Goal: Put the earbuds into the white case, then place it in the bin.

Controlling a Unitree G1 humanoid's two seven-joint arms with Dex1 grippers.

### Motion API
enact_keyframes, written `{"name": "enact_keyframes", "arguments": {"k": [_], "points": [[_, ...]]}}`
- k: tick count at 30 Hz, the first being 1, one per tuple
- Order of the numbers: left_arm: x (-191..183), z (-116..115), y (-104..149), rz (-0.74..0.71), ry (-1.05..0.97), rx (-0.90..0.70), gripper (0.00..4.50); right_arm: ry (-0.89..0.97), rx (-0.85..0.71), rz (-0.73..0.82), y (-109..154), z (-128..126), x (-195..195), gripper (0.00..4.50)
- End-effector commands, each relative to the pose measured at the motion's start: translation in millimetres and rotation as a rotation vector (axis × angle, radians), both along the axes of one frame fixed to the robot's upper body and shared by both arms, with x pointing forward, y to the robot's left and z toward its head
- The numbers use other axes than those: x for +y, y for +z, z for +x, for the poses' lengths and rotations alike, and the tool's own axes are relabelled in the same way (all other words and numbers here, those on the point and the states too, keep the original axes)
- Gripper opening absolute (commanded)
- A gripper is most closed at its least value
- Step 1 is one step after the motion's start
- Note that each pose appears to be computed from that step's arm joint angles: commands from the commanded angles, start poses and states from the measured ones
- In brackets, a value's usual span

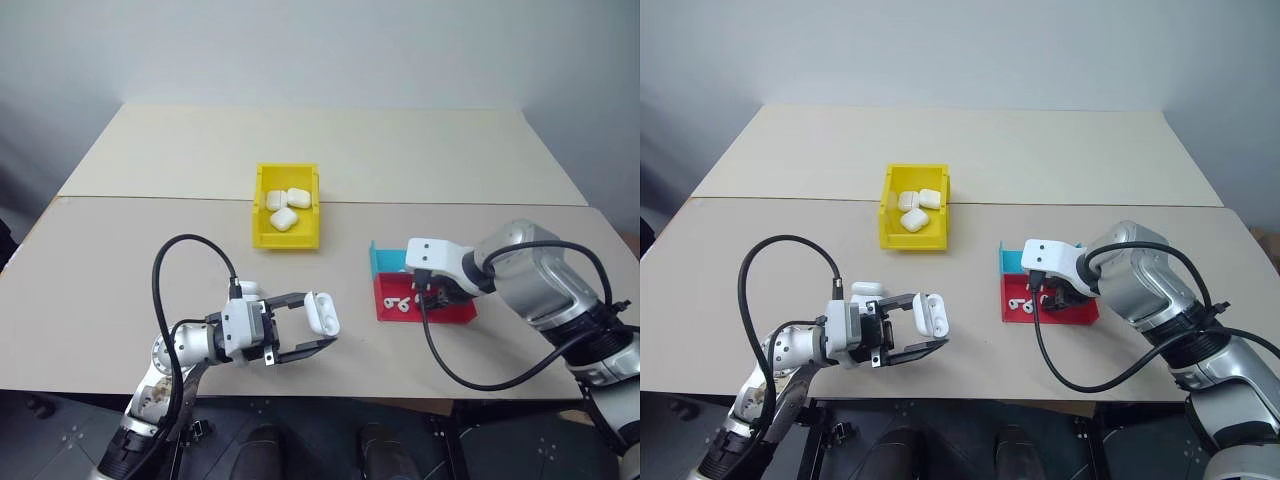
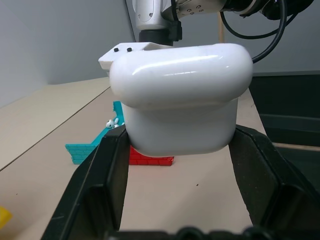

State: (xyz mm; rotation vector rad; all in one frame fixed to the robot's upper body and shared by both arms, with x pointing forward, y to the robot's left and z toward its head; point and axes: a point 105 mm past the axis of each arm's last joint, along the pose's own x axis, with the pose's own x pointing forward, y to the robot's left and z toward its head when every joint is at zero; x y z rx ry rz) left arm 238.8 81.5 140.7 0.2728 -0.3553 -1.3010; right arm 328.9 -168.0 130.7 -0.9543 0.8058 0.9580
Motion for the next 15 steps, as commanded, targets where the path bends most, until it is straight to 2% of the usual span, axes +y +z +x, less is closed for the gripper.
{"name": "enact_keyframes", "arguments": {"k": [1,4,6,15], "points": [[-3.9,-5.8,8.9,-0.013,-0.017,-0.038,2.72,0.006,-0.03,0.008,9.8,2.6,2.4,2.41],[-3.8,-6.1,8.4,-0.008,-0.016,-0.035,2.72,0.018,-0.032,-0.014,7.5,1.9,-0.5,1.87],[-3.7,-6.3,8.0,-0.003,-0.014,-0.032,2.72,0.017,-0.032,-0.006,7.8,1.8,0.3,1.24],[-3.7,-6.1,8.1,0.001,-0.011,-0.027,2.72,0.02,-0.041,-0.007,7.6,2.6,0.6,1.24]]}}
